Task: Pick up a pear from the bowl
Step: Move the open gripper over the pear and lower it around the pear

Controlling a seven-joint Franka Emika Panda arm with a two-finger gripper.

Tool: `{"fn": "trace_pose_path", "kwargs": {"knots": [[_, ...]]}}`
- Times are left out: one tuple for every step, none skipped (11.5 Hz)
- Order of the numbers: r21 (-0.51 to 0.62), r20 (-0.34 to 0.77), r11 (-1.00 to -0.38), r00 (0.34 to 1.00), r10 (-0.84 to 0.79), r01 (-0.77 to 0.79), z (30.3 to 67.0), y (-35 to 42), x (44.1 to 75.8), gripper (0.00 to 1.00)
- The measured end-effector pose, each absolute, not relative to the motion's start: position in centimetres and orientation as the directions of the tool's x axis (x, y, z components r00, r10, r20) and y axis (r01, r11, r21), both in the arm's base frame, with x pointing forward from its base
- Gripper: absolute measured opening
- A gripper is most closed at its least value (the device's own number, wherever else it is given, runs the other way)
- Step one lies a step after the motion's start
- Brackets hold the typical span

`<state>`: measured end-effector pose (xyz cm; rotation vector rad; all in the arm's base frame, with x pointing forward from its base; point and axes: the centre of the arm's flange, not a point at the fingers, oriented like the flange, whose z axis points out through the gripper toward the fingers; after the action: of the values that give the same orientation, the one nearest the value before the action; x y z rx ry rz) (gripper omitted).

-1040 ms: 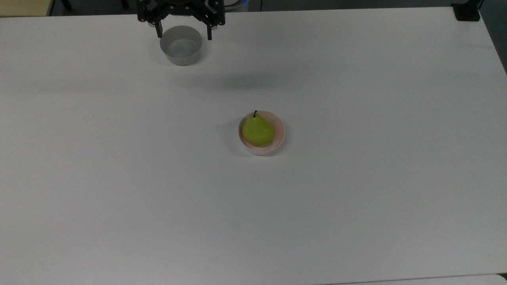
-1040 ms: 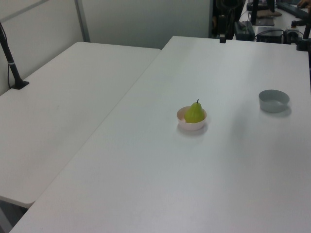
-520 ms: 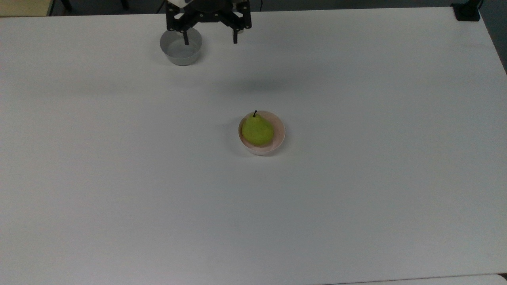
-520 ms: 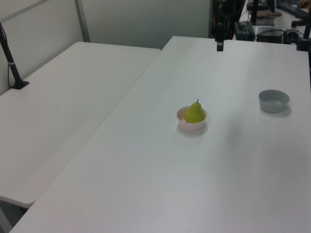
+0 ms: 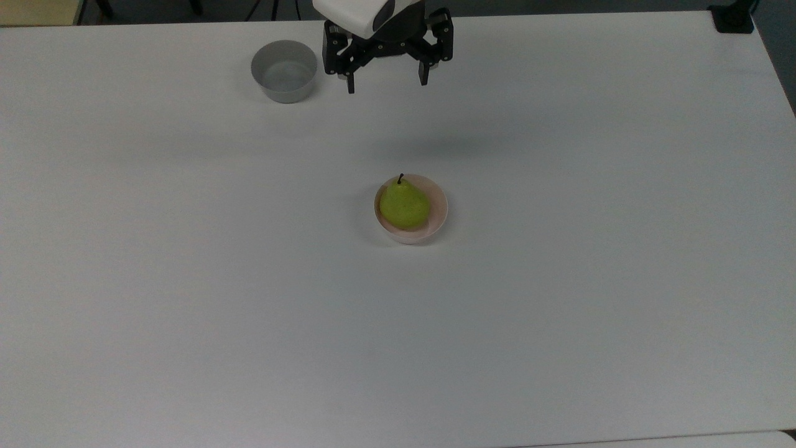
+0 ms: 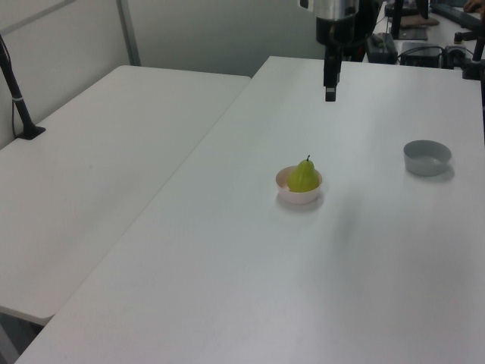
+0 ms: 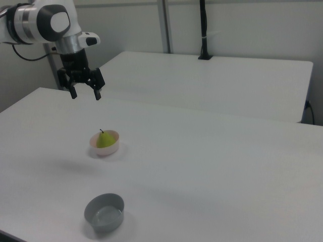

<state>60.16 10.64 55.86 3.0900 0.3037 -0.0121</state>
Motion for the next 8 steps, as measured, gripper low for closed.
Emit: {"fn": "trace_pose_path", "kwargs": {"knots": [[0.033,-0.004,-0.979,0.980,0.200,0.200,55.1,11.2,60.7,1.00],[0.031,-0.011,-0.978,0.978,0.207,0.207,54.1,11.8,61.0,1.00],[0.028,-0.026,-0.978,0.978,0.208,0.209,52.9,12.2,61.4,1.00],[0.025,-0.023,-0.978,0.978,0.209,0.209,51.8,12.4,62.1,1.00],[0.021,-0.002,-0.978,0.979,0.206,0.206,50.5,12.7,62.9,1.00],[0.019,0.000,-0.980,0.980,0.200,0.200,49.0,13.0,63.6,1.00],[0.033,-0.013,-0.980,0.980,0.196,0.197,47.2,13.1,64.2,1.00],[0.047,-0.026,-0.979,0.980,0.199,0.200,45.4,13.1,64.8,1.00]]}}
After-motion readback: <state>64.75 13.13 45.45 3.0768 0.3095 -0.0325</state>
